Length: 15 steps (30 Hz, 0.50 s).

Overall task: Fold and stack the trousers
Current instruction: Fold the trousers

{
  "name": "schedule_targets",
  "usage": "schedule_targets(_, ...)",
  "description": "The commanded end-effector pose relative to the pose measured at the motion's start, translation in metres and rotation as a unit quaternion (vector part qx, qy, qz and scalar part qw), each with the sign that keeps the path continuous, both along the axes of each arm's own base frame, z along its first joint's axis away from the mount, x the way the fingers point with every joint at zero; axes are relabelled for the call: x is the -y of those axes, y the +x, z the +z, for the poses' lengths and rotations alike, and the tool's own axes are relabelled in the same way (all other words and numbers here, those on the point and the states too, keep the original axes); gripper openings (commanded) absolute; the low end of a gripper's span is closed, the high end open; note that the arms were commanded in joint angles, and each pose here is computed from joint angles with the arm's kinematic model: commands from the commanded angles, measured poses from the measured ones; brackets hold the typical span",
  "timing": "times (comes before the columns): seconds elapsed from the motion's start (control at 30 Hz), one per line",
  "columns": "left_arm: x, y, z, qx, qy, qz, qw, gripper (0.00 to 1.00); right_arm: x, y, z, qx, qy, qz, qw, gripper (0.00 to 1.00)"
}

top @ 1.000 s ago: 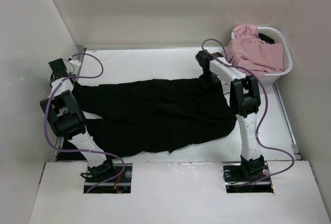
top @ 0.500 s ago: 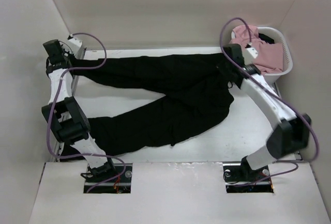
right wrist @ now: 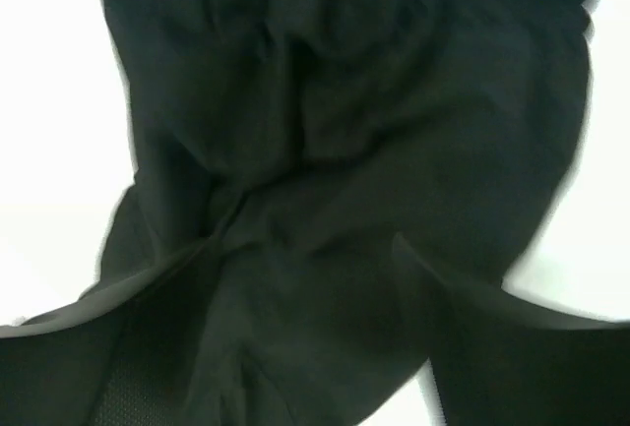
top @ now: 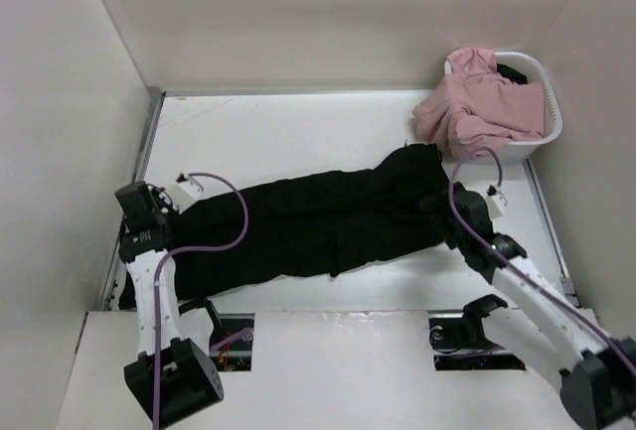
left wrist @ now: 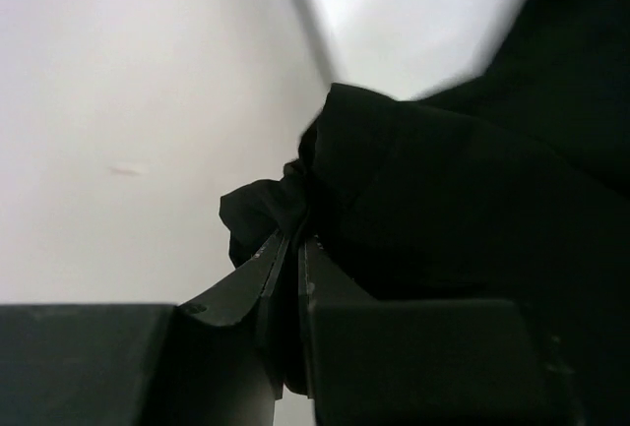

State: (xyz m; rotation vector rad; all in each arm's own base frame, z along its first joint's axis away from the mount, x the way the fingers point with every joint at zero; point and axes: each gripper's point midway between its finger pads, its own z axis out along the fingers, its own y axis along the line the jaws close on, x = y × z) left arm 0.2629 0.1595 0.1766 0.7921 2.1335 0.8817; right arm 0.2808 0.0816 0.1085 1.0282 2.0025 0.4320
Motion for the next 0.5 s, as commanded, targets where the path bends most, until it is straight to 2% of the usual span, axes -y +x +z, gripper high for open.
schedule_targets(0.0, 0.016, -0.034, -0.038, -0.082, -0.02, -0.015, 0.996, 0.03, 0.004, -0.016, 0.029, 0.047, 0.091, -0.055, 0.993, 0.97)
schedule_targets(0.03, 0.018, -0.041, -0.042, -0.09, -0.027, -0.01, 0.996, 0.03, 0.011, -0.017, 0.038, 0.058, 0.09, -0.065, 0.992, 1.0)
schedule_targets(0.1, 0.023, -0.049, -0.043, -0.084, -0.023, -0.017, 0.996, 0.04, 0.015, -0.003, 0.066, 0.084, 0.068, -0.049, 0.993, 1.0)
schedule_targets(0.23, 0.027, -0.059, -0.047, -0.086, 0.012, -0.037, 0.996, 0.06, -0.003, 0.058, 0.098, 0.067, 0.002, 0.027, 0.997, 1.0)
schedule_targets(0.37, 0.024, -0.057, -0.052, -0.088, -0.005, -0.022, 0.996, 0.06, -0.018, 0.134, 0.072, -0.025, -0.021, 0.067, 0.997, 1.0)
schedule_targets(0.47, 0.022, -0.05, -0.048, -0.073, -0.01, -0.013, 0.997, 0.06, -0.025, 0.162, 0.028, -0.114, -0.012, 0.052, 0.992, 1.0)
